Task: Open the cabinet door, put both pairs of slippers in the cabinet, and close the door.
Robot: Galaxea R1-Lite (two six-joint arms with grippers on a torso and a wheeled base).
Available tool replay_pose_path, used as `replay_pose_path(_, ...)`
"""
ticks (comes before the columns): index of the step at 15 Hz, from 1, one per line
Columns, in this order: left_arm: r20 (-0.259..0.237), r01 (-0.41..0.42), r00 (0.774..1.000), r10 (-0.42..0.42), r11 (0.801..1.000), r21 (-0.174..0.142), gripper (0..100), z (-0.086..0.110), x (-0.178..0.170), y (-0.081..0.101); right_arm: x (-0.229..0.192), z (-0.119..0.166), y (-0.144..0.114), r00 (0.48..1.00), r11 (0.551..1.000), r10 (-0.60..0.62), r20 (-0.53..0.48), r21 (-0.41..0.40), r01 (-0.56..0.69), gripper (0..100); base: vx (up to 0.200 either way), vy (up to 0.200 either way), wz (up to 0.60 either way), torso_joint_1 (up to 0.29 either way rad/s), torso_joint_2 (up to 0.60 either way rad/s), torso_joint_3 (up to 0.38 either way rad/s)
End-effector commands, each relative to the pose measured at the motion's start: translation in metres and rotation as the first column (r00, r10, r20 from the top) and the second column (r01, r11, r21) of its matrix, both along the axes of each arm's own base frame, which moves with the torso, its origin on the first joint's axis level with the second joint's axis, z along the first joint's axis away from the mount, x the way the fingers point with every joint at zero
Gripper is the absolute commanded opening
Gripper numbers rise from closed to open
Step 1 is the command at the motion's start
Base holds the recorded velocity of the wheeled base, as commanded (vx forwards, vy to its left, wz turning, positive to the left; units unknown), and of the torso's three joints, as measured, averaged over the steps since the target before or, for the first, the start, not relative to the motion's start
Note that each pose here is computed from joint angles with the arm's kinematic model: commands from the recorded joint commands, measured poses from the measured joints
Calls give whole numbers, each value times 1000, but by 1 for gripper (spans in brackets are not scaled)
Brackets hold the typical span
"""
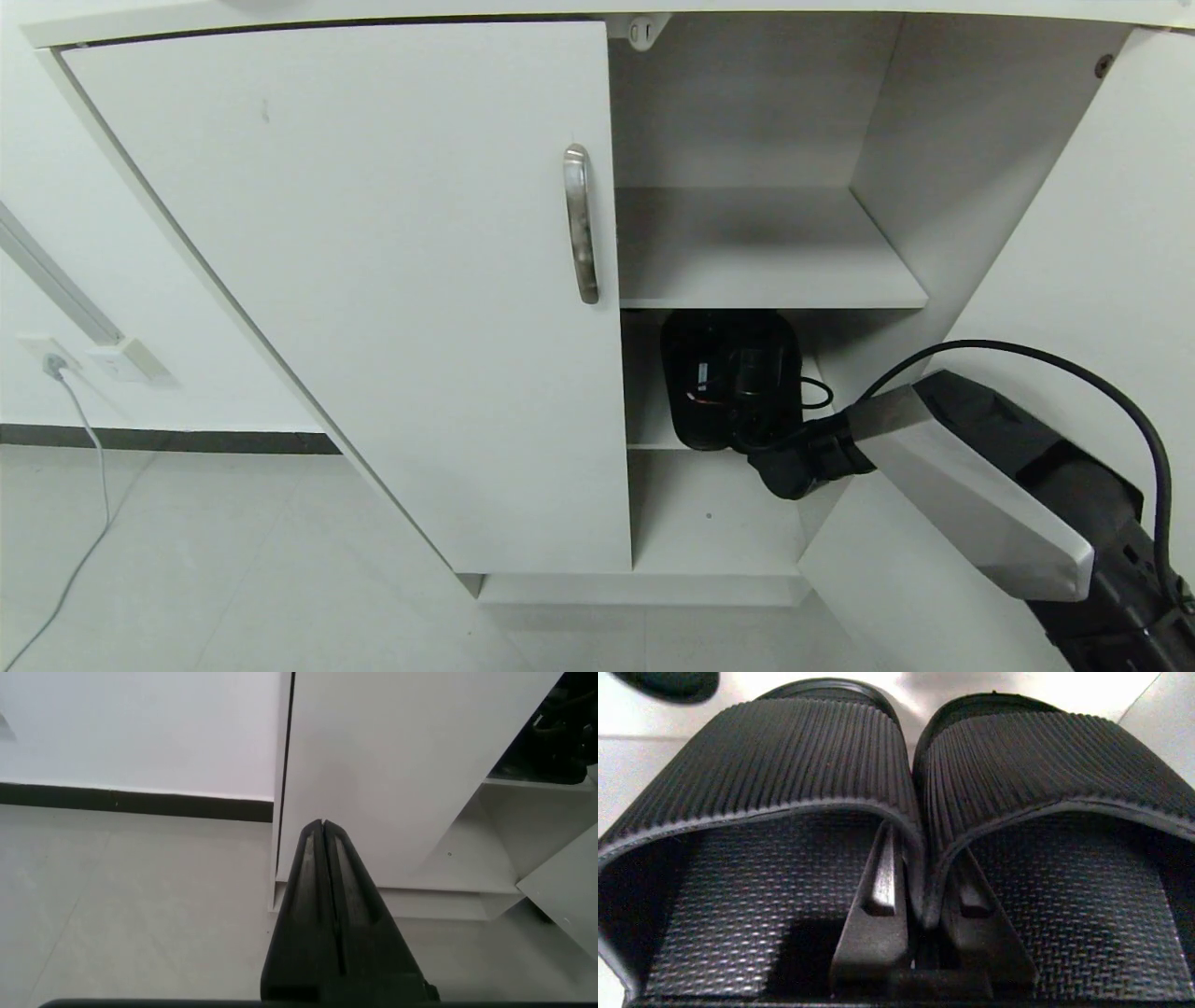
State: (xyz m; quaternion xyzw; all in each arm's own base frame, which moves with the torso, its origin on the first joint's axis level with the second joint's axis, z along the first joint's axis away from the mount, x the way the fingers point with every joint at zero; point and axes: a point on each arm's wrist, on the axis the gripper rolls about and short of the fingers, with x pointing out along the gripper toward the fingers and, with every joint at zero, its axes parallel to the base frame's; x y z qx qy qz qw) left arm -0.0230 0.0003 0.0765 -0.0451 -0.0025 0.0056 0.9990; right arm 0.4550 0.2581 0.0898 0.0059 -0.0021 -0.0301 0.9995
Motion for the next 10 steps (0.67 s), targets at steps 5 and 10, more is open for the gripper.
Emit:
replay_pose_path(5, -1, -1, 1000, 1, 1000, 0, 0, 0, 0, 0, 8, -6, 0, 1000, 1000, -7, -4, -3, 7, 0, 0, 0, 0, 0, 0, 0)
replay_pose_path(10, -1, -2, 1000, 2, 1000, 0, 0, 0, 0, 0, 9, -12, 1, 1000, 1000, -7, -13, -8, 7, 0, 0, 0, 0, 0, 0, 0)
